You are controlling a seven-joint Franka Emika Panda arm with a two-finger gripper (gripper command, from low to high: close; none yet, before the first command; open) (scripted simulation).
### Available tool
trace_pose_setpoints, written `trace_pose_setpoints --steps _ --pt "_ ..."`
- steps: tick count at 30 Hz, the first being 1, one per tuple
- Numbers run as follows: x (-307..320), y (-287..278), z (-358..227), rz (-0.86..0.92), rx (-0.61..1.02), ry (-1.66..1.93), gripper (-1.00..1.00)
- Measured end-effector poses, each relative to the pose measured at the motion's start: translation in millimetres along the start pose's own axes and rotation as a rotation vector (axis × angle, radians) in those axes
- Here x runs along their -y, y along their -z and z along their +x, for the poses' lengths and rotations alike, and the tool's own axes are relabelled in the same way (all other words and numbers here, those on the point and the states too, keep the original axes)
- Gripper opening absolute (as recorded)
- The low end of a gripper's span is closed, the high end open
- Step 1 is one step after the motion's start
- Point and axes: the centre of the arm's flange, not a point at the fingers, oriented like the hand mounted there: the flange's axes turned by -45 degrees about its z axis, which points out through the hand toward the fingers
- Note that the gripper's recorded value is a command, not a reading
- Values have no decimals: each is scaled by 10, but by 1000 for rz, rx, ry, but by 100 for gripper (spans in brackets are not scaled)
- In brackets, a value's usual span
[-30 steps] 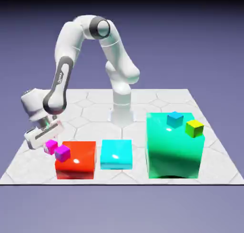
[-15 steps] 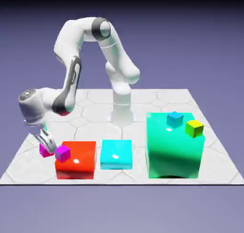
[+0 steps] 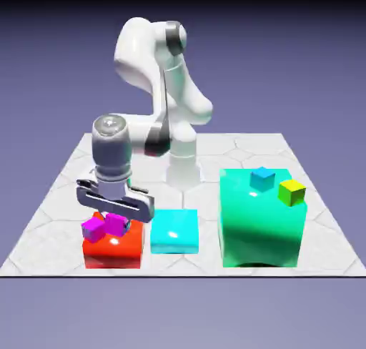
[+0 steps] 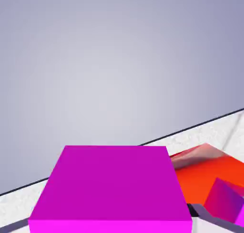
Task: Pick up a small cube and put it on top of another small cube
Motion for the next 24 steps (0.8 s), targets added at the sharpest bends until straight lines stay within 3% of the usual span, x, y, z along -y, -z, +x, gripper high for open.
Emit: trace_pose_setpoints --steps 7,16,21,22,24 --pt "1526 545 -736 80 77 -108 -100" --pt "3050 1137 -2270 91 219 -168 -100" --pt "3114 482 -2347 91 220 -168 -100" --pt "3115 452 -2353 91 220 -168 100" --pt "3113 451 -2353 90 219 -168 100"
